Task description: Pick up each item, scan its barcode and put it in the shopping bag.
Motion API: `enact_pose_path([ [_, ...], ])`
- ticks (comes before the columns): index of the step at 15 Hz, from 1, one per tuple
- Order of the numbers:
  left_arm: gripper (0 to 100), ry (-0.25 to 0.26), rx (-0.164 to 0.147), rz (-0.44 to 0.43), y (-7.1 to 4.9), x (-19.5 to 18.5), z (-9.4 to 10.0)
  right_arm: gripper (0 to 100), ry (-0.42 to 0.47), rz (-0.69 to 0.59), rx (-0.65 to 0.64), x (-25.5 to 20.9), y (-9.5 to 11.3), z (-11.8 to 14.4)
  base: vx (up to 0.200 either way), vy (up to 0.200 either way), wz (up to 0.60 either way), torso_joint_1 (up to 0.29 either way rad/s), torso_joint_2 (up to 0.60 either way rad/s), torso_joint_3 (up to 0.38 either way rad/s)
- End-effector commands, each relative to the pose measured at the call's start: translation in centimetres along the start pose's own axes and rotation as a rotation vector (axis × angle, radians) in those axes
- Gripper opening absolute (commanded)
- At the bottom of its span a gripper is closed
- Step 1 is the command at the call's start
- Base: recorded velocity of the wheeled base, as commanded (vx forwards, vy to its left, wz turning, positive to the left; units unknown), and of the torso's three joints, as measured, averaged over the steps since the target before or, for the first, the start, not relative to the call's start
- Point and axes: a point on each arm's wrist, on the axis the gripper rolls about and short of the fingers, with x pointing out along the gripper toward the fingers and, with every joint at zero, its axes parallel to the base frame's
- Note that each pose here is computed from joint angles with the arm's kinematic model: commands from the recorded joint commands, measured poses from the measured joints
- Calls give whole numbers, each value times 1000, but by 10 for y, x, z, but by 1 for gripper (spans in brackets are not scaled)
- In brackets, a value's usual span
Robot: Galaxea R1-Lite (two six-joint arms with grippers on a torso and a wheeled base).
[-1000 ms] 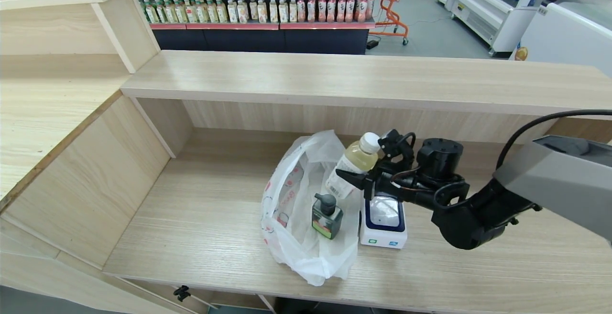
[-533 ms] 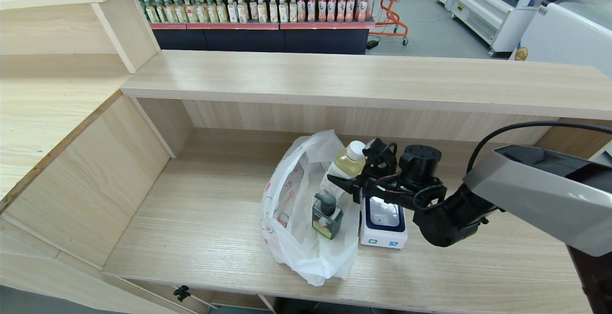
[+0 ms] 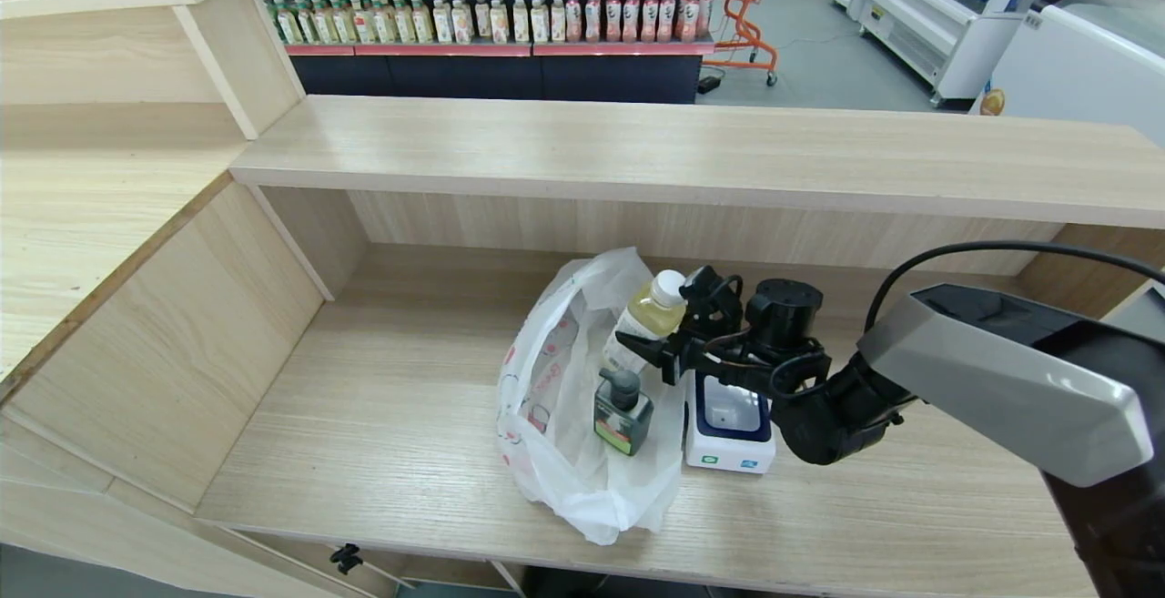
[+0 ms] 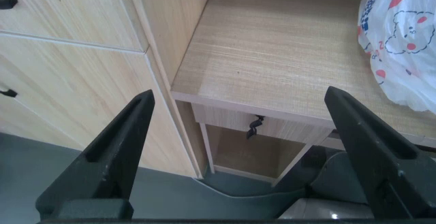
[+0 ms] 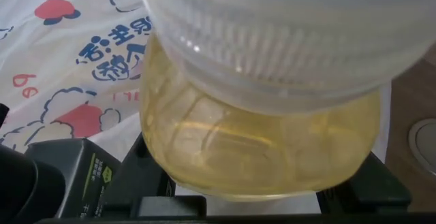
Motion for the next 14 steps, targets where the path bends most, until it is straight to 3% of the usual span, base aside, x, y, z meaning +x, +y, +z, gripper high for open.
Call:
enact_pose_path([
  [1,100,0,-1,0,0,0,0,0,5,-1,2,0,0,-3,0,0,0,0,0,0],
  [3,100,0,-1,0,0,0,0,0,3,-4,0,1,-2,-4,0,0,0,0,0,0],
  [4,100,0,-1,0,0,0,0,100,5,-4,2,1,-2,-5,0,0,0,0,0,0],
  [8,100,0,-1,0,0,0,0,100,-22,-10,44,-3,-4,13,0,0,0,0,0,0],
  [11,100,0,-1,0,0,0,0,100,-76,-27,226,-39,-3,71,0,0,0,0,0,0],
  [14,100,0,-1,0,0,0,0,100,-77,-50,355,-117,19,119,0,0,0,0,0,0],
])
